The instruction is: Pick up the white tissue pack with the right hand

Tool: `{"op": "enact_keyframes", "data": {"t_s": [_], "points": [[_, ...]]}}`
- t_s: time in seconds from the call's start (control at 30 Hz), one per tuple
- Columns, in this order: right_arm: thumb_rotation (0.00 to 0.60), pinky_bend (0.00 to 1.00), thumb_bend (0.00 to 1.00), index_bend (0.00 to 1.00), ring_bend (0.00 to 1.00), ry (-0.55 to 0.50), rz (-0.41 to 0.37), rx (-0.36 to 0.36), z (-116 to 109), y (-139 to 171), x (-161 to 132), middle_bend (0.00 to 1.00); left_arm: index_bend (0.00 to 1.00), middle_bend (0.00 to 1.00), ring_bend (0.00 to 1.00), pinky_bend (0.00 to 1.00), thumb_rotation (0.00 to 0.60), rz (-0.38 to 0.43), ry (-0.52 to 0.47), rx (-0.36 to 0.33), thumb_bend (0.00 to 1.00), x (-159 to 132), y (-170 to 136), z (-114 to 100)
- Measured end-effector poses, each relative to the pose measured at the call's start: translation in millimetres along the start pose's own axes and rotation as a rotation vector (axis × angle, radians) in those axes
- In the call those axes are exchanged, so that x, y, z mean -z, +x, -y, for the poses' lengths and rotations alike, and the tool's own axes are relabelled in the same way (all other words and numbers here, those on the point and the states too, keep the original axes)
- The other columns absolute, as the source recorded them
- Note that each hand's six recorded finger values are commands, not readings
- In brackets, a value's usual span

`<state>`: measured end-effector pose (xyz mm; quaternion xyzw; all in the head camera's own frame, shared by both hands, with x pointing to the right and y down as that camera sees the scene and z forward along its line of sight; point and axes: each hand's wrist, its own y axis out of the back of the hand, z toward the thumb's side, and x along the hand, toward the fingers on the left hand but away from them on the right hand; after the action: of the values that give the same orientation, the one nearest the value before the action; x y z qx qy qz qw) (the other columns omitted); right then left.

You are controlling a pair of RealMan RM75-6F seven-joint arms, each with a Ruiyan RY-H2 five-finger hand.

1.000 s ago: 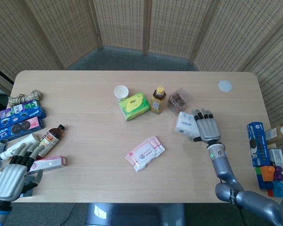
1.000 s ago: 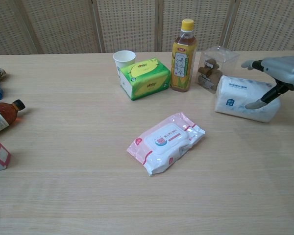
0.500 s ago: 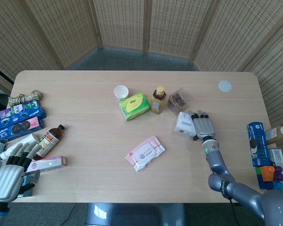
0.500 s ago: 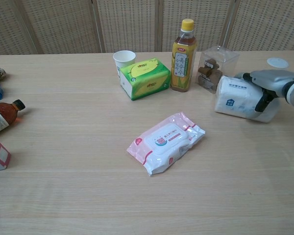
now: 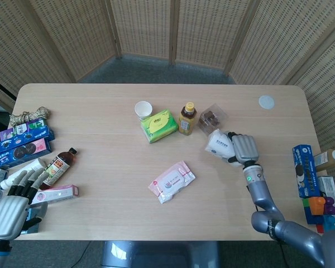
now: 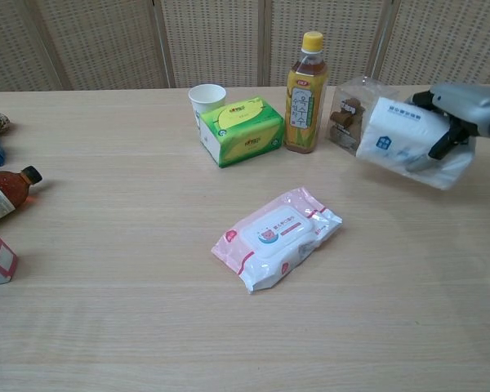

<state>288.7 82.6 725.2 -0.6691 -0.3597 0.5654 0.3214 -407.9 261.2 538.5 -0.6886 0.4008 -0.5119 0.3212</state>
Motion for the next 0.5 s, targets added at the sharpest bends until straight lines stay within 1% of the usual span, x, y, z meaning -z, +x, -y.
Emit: {"op": "enact_keyframes", "data": {"t_s": [0.17, 0.27, 0.4, 0.5], "points": [[0.6, 0.77, 0.12, 0.46, 0.69, -0.051, -0.034, 0.081, -36, 11, -10, 0.92, 0.11, 0.03, 0.0, 0.0, 0.6, -0.002, -0.007, 0.003, 0.54, 1, 0, 3], [0.6, 0.77, 0.13, 0.46, 0.7, -0.086, -0.061, 0.14, -63, 20, -18, 0.93, 0.11, 0.03, 0.0, 0.0, 0.6, -0.002, -0.012, 0.004, 0.54, 1, -1, 4], [0.6, 0.77, 0.13, 0.46, 0.7, -0.137, -0.105, 0.239, -102, 32, -31, 0.93, 0.11, 0.03, 0.0, 0.0, 0.6, -0.007, -0.018, 0.003, 0.54, 3, -3, 5], [0.6, 0.77, 0.13, 0.46, 0.7, -0.153, -0.143, 0.315, -123, 39, -38, 0.93, 0.11, 0.03, 0.0, 0.0, 0.6, -0.013, -0.022, 0.003, 0.54, 4, -5, 6]]}}
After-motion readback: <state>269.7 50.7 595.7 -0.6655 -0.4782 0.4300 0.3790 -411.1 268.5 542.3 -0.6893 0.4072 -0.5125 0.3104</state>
